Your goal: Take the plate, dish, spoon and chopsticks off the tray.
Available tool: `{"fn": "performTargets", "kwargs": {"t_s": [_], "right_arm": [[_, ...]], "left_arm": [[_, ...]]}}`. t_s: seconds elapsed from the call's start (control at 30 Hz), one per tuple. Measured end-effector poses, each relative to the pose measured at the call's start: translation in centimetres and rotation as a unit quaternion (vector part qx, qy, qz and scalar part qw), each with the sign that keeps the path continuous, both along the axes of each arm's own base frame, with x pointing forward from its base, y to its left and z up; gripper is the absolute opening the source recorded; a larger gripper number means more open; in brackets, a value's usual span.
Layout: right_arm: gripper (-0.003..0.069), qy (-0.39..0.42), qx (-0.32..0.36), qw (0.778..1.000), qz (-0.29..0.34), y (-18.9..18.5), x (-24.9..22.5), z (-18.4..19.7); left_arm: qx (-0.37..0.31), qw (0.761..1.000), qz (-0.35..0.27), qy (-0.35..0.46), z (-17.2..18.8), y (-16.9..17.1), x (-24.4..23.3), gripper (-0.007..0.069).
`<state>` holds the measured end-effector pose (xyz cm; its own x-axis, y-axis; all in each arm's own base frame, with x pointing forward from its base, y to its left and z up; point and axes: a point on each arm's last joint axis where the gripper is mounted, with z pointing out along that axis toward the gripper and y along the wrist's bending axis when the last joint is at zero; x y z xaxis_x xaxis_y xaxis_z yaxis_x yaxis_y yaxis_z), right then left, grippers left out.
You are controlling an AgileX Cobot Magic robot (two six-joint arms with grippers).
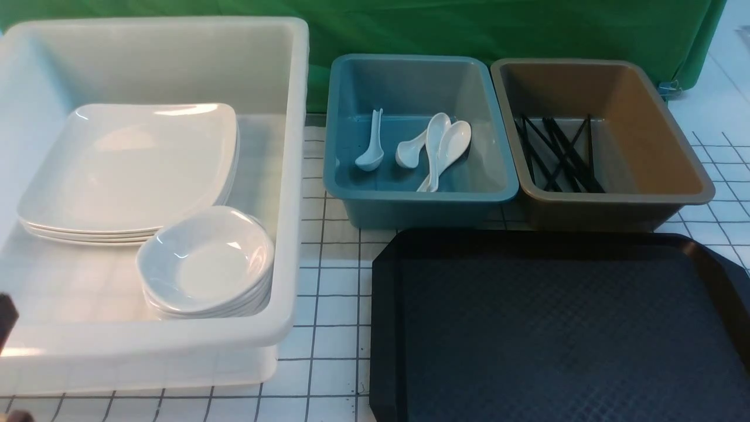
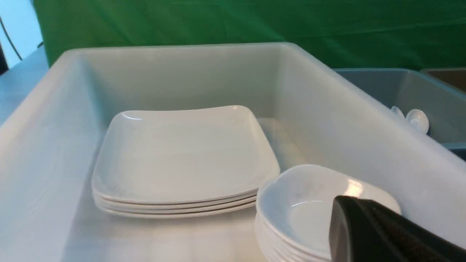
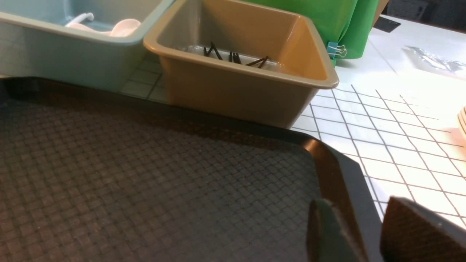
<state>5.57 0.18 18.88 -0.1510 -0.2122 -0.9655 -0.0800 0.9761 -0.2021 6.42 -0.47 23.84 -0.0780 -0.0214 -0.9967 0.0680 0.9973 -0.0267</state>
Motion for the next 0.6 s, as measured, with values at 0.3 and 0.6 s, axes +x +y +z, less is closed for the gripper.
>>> {"fn": "performTargets", "kwargs": {"t_s": [0.3, 0.6], "right_arm": [[0.024, 0.0, 0.0, 1.0, 0.0, 0.0, 0.0, 0.0], [0.024, 0.0, 0.0, 1.0, 0.0, 0.0, 0.0, 0.0]], "left_arm": [[-0.022, 0.999, 0.037, 0.002, -4.1, 0.5, -0.8, -0.0001], [-0.015, 0.999, 0.039, 0.03, -4.7, 0.5, -0.8, 0.0]]}}
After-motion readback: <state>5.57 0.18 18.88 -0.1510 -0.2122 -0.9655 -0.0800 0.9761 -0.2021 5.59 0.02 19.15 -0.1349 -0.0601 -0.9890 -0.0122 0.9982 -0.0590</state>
